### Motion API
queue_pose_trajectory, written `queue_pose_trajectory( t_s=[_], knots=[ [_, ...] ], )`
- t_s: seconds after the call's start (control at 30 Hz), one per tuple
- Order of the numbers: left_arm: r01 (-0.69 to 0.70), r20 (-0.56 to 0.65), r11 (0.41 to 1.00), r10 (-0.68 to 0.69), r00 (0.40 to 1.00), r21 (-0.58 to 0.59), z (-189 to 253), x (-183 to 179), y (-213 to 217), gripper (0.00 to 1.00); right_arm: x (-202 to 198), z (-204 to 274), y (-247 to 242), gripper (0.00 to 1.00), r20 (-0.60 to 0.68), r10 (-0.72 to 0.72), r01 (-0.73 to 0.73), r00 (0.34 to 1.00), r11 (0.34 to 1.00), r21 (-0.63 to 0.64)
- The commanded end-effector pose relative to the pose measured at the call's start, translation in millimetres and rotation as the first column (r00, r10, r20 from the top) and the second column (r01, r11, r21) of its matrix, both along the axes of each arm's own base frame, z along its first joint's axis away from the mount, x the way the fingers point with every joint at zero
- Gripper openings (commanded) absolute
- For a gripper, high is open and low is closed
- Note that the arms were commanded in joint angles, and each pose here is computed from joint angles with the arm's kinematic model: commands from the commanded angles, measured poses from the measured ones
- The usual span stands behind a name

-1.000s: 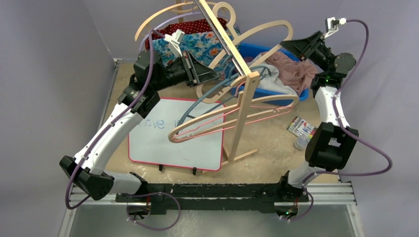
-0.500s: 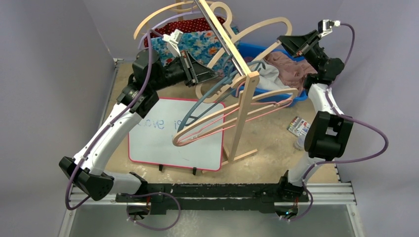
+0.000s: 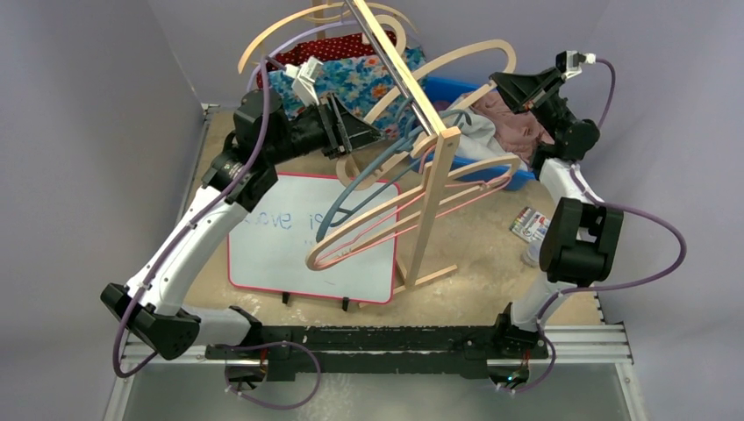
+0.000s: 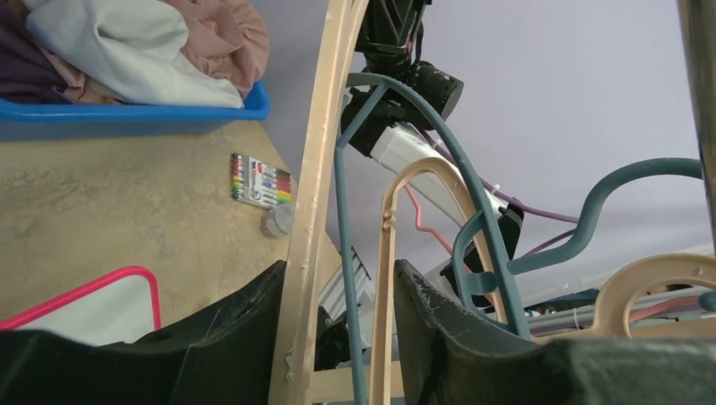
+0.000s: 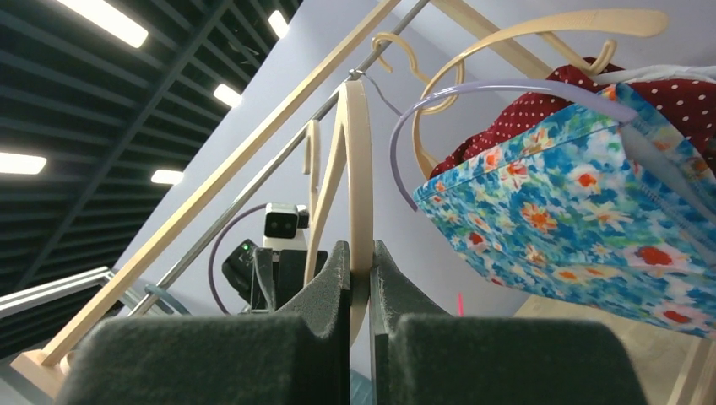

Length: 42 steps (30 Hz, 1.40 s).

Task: Remove the skirt from the hanger
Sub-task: Place the hanger at the clothesline.

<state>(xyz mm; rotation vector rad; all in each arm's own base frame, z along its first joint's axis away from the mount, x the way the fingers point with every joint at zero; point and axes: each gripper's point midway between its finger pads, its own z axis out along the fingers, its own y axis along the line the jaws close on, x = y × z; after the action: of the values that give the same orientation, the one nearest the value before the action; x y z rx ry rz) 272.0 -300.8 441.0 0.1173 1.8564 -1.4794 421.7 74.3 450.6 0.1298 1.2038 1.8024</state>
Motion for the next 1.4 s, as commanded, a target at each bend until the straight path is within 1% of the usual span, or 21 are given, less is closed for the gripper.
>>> queue_pose_trajectory(
  t_s=[0.0, 0.03, 0.1, 0.27, 0.4, 0.47, 0.63, 0.77, 0.9, 1.13, 1.37],
  knots=[
    [-0.018, 0.160, 0.999, 0.024, 0.987, -0.037, 48, -17, 15, 0.47, -45, 37, 6, 0.00, 0.208, -0.013, 0.009, 0.978, 1.000, 0.019],
    [-0.028, 0.159, 0.999, 0.031, 0.987, -0.023, 46, -17, 16, 0.50, -46, 35, 6, 0.00, 0.208, -0.014, 0.009, 0.978, 1.000, 0.024],
    [-0.041, 0.169, 0.999, 0.042, 0.985, -0.009, 46, -17, 19, 0.52, -51, 36, 5, 0.00, 0.218, -0.014, 0.005, 0.976, 0.999, 0.043],
    [-0.057, 0.188, 0.998, 0.057, 0.980, -0.006, 51, -21, 25, 0.53, -60, 41, 4, 0.00, 0.248, -0.023, 0.008, 0.968, 0.998, 0.063],
    [-0.056, 0.196, 0.998, 0.057, 0.979, -0.012, 55, -22, 25, 0.49, -64, 47, 1, 0.00, 0.265, -0.042, 0.017, 0.963, 0.995, 0.098],
    [-0.047, 0.198, 0.999, 0.050, 0.979, -0.021, 58, -23, 24, 0.43, -65, 48, 0, 0.00, 0.268, -0.056, 0.029, 0.962, 0.994, 0.101],
    [-0.033, 0.224, 0.999, 0.040, 0.974, -0.033, 68, -28, 25, 0.34, -66, 45, 2, 0.00, 0.268, -0.074, 0.053, 0.961, 0.995, 0.083],
    [-0.007, 0.270, 0.999, 0.020, 0.963, -0.051, 80, -36, 26, 0.32, -70, 40, 3, 0.00, 0.269, -0.069, 0.047, 0.961, 0.995, 0.090],
    [0.023, 0.290, 0.998, -0.004, 0.957, -0.062, 86, -45, 27, 0.26, -73, 38, 5, 0.00, 0.265, -0.061, 0.041, 0.962, 0.996, 0.081],
    [0.049, 0.311, 0.997, -0.026, 0.950, -0.066, 85, -59, 31, 0.26, -74, 37, 12, 0.00, 0.265, -0.026, 0.018, 0.964, 0.999, 0.032],
    [0.050, 0.289, 0.998, -0.038, 0.957, -0.034, 68, -62, 33, 0.27, -72, 34, 22, 0.00, 0.248, 0.010, -0.009, 0.969, 1.000, -0.002]
  ],
)
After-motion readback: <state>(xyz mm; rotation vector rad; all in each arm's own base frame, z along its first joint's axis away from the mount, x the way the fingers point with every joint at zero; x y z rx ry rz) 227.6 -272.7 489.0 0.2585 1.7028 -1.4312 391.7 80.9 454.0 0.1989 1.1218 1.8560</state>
